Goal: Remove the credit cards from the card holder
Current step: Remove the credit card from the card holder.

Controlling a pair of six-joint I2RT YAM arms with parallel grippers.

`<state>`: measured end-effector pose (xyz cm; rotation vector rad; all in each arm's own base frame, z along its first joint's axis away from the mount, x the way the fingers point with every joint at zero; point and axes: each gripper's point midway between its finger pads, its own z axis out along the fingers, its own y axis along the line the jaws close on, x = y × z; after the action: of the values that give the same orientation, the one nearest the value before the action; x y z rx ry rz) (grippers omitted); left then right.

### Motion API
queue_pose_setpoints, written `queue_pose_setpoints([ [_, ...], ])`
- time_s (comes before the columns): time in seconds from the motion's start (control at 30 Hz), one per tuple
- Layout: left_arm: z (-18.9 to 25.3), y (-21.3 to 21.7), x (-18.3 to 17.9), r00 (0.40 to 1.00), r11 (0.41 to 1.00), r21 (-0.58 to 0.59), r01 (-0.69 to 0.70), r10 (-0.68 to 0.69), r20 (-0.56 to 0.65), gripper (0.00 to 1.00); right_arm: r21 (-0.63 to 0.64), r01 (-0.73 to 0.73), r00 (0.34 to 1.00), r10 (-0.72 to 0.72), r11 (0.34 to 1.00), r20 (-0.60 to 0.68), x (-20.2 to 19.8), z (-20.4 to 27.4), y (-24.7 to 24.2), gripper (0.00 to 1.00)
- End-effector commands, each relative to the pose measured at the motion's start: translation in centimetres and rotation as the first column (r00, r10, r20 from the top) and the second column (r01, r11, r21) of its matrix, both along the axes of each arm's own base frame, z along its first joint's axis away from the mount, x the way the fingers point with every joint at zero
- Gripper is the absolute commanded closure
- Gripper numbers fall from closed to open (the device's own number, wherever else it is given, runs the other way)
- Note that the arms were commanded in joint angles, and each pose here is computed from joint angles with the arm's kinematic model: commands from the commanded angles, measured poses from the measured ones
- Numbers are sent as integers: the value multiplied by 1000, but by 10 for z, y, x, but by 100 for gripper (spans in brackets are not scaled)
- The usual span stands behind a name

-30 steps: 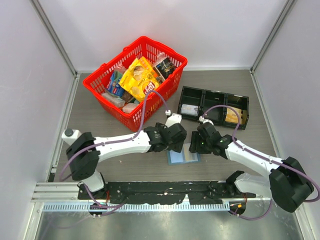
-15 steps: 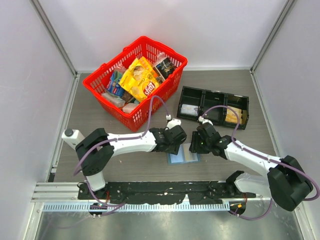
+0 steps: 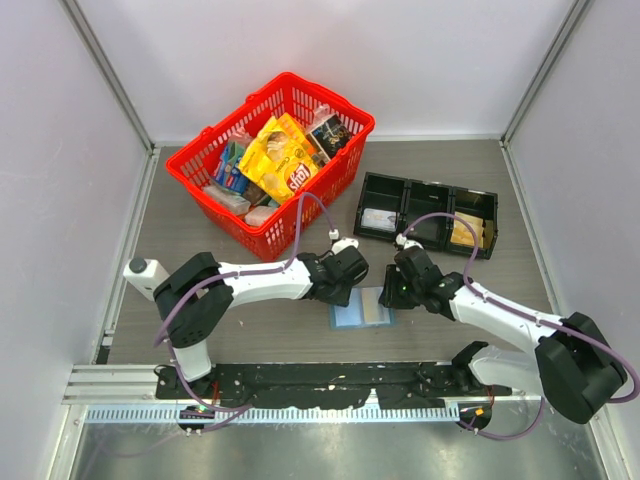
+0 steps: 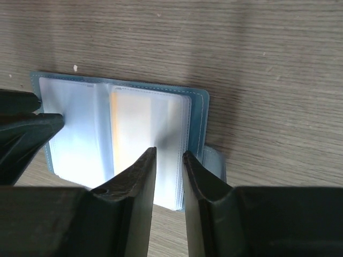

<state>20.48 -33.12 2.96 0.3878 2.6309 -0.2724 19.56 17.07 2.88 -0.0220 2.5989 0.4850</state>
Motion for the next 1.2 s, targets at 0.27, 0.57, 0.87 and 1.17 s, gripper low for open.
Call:
queue_pose_setpoints([
  [0.27,3,-9,2,1000,999,-49,10,-10,1,70,144,-58,996,49,988,69,6,31,27,73],
  [0.57,5,-10,1,1000,998,-57,13,-13,3,71,177,-91,994,80,980,69,3,37,34,68],
  [0.87,8,-9,1,1000,998,-62,10,-10,9,72,144,-80,993,67,986,92,7,40,28,41],
  [1.17,6,-8,1,1000,998,-60,8,-8,5,73,65,-33,997,28,997,68,12,24,16,42],
])
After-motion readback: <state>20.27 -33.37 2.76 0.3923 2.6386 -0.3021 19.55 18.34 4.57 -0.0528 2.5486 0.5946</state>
